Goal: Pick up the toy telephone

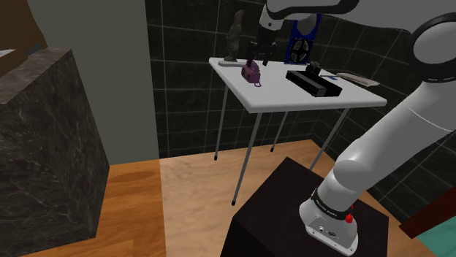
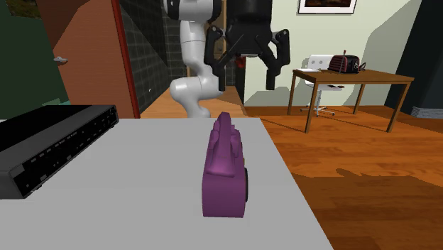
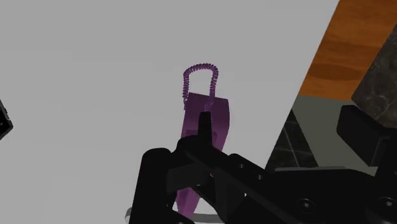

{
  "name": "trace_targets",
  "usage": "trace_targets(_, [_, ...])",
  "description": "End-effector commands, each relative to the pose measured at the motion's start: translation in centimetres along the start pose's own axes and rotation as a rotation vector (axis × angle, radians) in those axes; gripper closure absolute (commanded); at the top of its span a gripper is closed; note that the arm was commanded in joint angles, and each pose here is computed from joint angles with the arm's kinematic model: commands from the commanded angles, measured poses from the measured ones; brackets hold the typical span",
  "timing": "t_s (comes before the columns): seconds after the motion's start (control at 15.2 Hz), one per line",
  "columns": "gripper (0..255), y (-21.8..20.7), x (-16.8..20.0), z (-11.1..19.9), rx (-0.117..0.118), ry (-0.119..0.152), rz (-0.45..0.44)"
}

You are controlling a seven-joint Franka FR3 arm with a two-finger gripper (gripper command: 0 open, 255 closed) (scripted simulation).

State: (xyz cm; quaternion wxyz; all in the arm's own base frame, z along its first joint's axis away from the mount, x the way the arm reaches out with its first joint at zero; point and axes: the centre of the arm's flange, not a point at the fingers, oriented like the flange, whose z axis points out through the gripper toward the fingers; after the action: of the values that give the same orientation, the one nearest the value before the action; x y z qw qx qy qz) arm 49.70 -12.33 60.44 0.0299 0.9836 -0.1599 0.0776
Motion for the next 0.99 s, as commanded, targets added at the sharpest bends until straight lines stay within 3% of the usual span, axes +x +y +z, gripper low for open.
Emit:
trace_targets(0.0, [0,1.2,2.0,0.6,-0.025,0.000,0.034])
trace_targets(0.33, [0,4.3,7.1,2.0,-0.083,0.000,0.117])
trace_targets(0.92, [0,4.1,6.4,5.9,-0.083,0.000,0.117])
